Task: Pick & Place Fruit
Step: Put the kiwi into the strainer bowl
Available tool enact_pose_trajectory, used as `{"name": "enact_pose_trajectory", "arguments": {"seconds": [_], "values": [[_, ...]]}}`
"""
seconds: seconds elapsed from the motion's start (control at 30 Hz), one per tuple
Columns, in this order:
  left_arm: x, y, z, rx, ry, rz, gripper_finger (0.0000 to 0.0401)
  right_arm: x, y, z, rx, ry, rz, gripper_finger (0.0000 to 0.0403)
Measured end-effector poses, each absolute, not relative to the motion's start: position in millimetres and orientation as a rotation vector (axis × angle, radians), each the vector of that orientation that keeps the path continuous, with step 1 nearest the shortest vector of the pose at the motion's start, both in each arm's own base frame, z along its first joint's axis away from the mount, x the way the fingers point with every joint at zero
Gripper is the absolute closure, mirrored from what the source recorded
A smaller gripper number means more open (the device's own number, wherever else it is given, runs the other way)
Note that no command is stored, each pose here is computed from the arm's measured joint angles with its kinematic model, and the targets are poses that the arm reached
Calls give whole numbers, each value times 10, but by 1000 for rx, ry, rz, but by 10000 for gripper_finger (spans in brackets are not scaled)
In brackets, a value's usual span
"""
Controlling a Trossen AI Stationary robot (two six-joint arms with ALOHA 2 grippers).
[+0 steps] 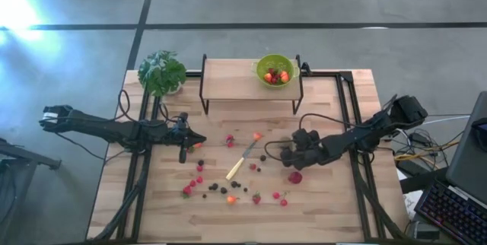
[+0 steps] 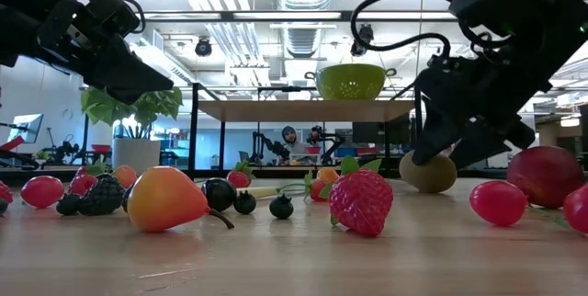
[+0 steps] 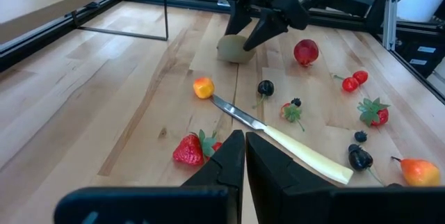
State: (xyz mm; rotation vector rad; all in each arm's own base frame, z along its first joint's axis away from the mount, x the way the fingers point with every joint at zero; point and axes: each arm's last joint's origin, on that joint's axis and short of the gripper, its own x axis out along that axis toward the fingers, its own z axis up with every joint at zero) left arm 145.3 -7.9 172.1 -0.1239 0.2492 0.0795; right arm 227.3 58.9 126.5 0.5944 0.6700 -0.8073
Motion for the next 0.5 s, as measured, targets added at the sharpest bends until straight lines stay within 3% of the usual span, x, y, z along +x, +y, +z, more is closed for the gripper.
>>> {"name": "enact_pose_trajectory", "arguments": {"seconds": [0.5], "values": [[1453, -79, 1721, -124, 249, 80, 381, 2244, 518, 1205, 510, 702, -786, 136]]}}
